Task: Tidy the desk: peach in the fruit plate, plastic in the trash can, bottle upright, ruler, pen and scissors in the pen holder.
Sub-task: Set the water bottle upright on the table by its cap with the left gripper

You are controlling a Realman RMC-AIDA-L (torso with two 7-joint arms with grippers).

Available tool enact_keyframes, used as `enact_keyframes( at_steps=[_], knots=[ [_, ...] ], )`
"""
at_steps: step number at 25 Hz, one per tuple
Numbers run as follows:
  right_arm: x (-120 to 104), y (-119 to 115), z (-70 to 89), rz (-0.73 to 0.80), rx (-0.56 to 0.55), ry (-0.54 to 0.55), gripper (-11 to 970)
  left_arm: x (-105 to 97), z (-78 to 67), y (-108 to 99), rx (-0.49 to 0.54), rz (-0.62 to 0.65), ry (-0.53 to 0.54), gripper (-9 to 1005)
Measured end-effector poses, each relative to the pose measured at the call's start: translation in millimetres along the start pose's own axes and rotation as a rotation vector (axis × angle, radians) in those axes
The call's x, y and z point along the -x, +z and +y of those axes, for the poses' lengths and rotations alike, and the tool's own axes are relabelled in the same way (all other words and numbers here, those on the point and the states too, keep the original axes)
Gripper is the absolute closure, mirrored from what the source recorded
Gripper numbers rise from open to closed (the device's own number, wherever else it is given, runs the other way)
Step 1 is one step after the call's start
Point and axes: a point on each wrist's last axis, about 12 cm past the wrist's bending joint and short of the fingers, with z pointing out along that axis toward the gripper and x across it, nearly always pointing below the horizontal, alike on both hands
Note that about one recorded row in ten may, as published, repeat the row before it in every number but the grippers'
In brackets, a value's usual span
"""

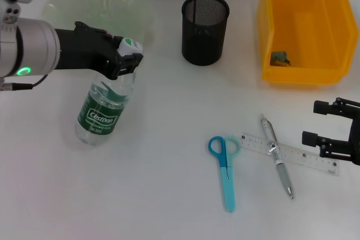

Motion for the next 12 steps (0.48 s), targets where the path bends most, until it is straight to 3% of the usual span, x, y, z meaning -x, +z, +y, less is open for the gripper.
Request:
enact_keyframes(
  at_steps=[8, 12],
  knots=[
    [0, -1, -0.2, -0.001, -0.003, 0.013, 191, -7, 5.2, -23, -0.022, -0.082, -0.041, 559],
    [0, -2, -0.1, -0.006, -0.006, 0.02, 191, -9, 6.1, -23, -0.019, -0.083, -0.046, 560]
  ],
)
